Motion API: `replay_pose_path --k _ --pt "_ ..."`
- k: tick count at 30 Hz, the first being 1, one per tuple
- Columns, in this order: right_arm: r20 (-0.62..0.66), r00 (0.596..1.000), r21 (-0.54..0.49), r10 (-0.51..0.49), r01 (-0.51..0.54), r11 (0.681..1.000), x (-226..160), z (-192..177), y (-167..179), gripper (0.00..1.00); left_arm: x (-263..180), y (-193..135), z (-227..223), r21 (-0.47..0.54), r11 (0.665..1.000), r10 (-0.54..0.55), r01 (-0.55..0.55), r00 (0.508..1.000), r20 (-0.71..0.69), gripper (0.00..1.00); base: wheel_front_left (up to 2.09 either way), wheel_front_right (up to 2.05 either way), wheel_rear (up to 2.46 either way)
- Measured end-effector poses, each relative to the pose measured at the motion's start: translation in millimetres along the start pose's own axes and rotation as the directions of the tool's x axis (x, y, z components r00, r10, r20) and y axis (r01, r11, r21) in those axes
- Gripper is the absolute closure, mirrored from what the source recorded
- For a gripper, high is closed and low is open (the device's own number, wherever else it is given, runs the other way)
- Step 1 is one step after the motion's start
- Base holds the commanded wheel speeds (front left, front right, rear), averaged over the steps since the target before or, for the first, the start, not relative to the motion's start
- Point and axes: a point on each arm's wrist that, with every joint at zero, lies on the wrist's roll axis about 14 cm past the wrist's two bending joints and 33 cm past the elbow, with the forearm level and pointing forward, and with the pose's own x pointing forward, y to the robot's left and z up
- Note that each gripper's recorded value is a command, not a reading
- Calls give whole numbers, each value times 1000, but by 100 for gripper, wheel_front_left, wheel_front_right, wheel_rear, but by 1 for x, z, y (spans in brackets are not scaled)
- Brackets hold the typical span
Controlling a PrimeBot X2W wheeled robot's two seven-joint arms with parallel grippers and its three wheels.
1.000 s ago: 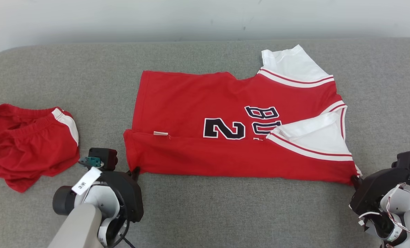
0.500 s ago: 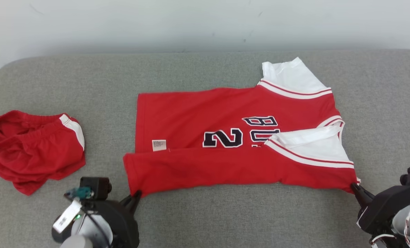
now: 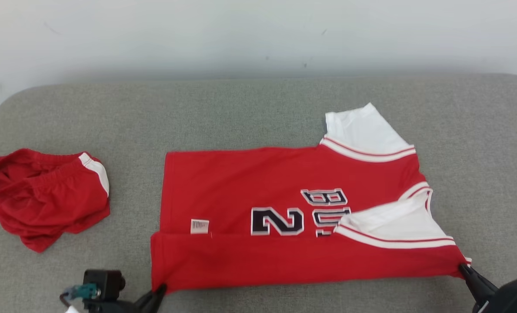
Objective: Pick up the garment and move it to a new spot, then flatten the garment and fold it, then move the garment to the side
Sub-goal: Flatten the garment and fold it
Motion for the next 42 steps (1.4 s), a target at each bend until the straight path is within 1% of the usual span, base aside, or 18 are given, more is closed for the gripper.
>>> replay_pose_path --k 3,10,15,21,22,23,24,25,29,33,35,37,40,42 --pt "-10 1000 3 -11 11 1000 -11 -5 -5 100 -7 -3 -7 -1 1000 -5 5 1000 -18 100 0 0 0" --pt "-100 995 37 -29 33 999 -28 -33 -13 100 -19 -9 -19 -36 999 -18 16 998 -52 100 0 0 0" --pt "-121 991 54 -56 63 997 -36 -39 -20 100 -26 -11 -28 -48 999 -18 14 996 -87 100 0 0 0" --pt "-132 988 64 -75 84 994 -39 -38 -23 100 -28 -8 -29 -48 999 -3 -3 994 -111 100 0 0 0" --pt "-144 987 66 -72 82 994 -39 -40 -23 100 -28 -8 -28 -50 999 2 -7 994 -109 60 0 0 0" --pt "-158 985 68 -66 77 995 -39 -43 -21 100 -28 -8 -27 -49 999 0 -6 994 -107 30 0 0 0" --pt "-174 983 70 -59 72 995 -39 -47 -19 27 -28 -8 -27 -50 999 3 -8 994 -106 0 0 0 0" --pt "-190 980 74 -56 71 995 -38 -52 -19 0 -27 -8 -27 -52 999 5 -11 994 -107 0 0 0 0" --pt "-207 976 87 -67 86 992 -37 -56 -21 0 -27 -5 -26 -59 998 25 -32 994 -106 0 0 0 0" --pt "-158 985 70 -72 84 994 -33 -45 -20 0 -27 -5 -12 -84 996 40 -44 998 -42 0 0 0 0" --pt "-111 992 56 -58 64 996 -31 -34 -15 0 -30 2 4 -101 992 76 -72 997 32 0 0 0 0" --pt "-46 999 2 -22 22 1000 -28 -18 -4 0 -33 9 28 -127 987 113 -97 985 132 0 0 0 0" --pt "33 999 -44 23 -22 999 -24 -3 11 0 -40 6 66 -138 987 119 -81 949 293 0 0 0 0" --pt "98 994 -53 51 -46 998 -21 8 21 0 -47 3 87 -127 989 120 -76 913 389 0 0 0 0"
